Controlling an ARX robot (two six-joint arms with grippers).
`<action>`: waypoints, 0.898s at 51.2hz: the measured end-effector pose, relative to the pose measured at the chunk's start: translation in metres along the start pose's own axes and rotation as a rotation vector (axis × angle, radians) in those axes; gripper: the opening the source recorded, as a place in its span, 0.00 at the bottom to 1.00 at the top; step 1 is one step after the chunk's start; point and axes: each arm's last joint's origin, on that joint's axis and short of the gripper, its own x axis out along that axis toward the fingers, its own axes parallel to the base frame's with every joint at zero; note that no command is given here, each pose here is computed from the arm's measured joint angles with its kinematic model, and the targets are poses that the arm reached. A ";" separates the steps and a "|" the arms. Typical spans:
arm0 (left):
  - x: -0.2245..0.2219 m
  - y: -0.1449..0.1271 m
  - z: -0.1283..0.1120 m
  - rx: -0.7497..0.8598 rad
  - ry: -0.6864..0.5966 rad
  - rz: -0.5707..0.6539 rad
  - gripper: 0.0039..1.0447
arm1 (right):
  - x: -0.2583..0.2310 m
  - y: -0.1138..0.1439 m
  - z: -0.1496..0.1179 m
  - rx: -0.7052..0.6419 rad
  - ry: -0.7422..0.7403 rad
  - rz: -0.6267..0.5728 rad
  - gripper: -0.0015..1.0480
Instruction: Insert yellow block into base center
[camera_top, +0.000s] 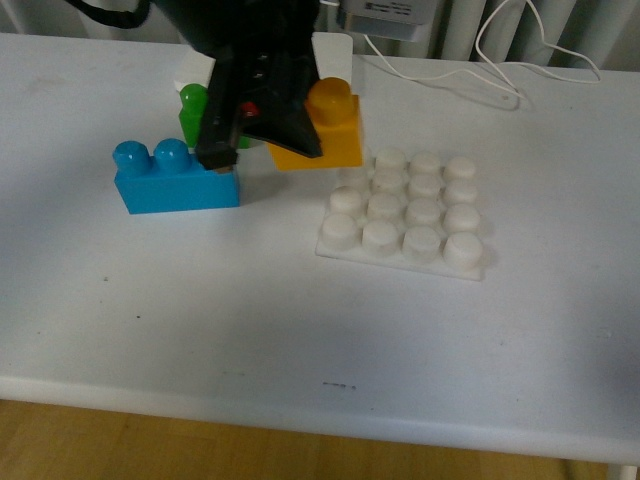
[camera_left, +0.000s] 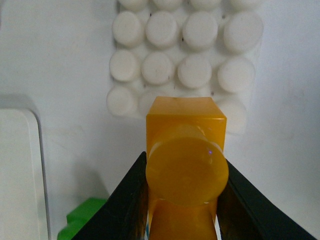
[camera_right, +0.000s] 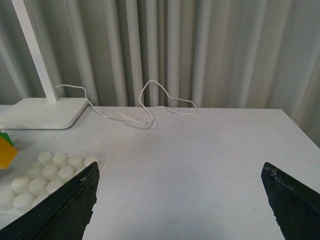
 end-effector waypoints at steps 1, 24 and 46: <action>0.003 0.002 0.003 -0.002 -0.003 -0.004 0.30 | 0.000 0.000 0.000 0.000 0.000 0.000 0.91; 0.049 0.022 0.031 0.011 -0.015 -0.050 0.30 | 0.000 0.000 0.000 0.000 0.000 0.000 0.91; 0.063 0.031 0.038 0.025 -0.010 -0.081 0.30 | 0.000 0.000 0.000 0.000 0.000 0.000 0.91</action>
